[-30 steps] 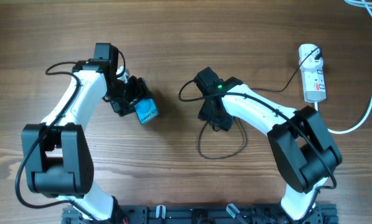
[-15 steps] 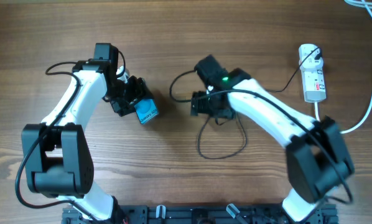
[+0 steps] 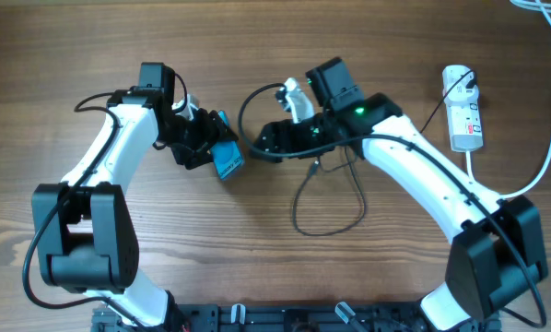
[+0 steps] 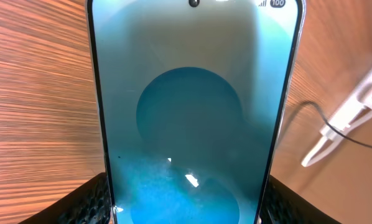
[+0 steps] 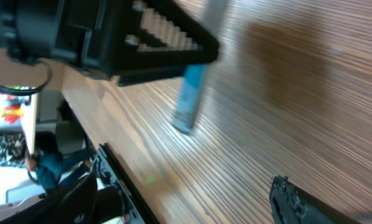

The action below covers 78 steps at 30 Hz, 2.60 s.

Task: Plug charger to phone and switch on socket
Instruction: 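Bring the plug toward the phone's bottom port held by the left gripper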

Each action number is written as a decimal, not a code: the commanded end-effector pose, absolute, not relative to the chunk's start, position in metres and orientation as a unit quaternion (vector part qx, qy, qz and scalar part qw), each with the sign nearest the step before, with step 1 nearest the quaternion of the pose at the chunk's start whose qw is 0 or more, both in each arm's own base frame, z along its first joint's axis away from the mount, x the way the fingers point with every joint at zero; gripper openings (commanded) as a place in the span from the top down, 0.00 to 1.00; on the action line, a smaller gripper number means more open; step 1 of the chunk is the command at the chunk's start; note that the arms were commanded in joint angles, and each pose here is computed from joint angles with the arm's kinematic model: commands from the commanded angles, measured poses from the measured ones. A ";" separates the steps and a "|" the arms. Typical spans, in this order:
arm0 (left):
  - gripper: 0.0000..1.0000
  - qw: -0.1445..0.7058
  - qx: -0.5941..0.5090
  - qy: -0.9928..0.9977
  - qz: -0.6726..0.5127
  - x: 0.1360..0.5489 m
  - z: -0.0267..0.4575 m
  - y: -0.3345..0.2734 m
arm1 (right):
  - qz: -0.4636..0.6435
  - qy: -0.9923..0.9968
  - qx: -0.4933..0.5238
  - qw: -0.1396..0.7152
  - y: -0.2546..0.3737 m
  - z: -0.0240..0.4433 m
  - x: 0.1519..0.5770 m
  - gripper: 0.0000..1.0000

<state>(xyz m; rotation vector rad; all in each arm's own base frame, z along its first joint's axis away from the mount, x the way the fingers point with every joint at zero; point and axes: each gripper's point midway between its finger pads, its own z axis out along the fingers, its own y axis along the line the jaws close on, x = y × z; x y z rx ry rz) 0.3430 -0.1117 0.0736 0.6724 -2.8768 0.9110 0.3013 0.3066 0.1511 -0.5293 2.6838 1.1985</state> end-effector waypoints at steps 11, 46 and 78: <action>0.30 0.015 0.138 -0.912 0.387 0.344 0.108 -0.150 | 0.405 0.906 -0.121 0.033 0.332 0.111 0.308 0.17; 0.17 -0.033 0.017 -0.860 0.509 0.351 0.149 -0.185 | 0.478 0.873 -0.098 0.009 0.334 0.133 0.316 0.96; 0.21 -0.233 -0.225 -0.670 0.668 0.351 0.323 -0.167 | 0.669 0.702 -0.199 0.142 0.327 0.262 0.370 0.96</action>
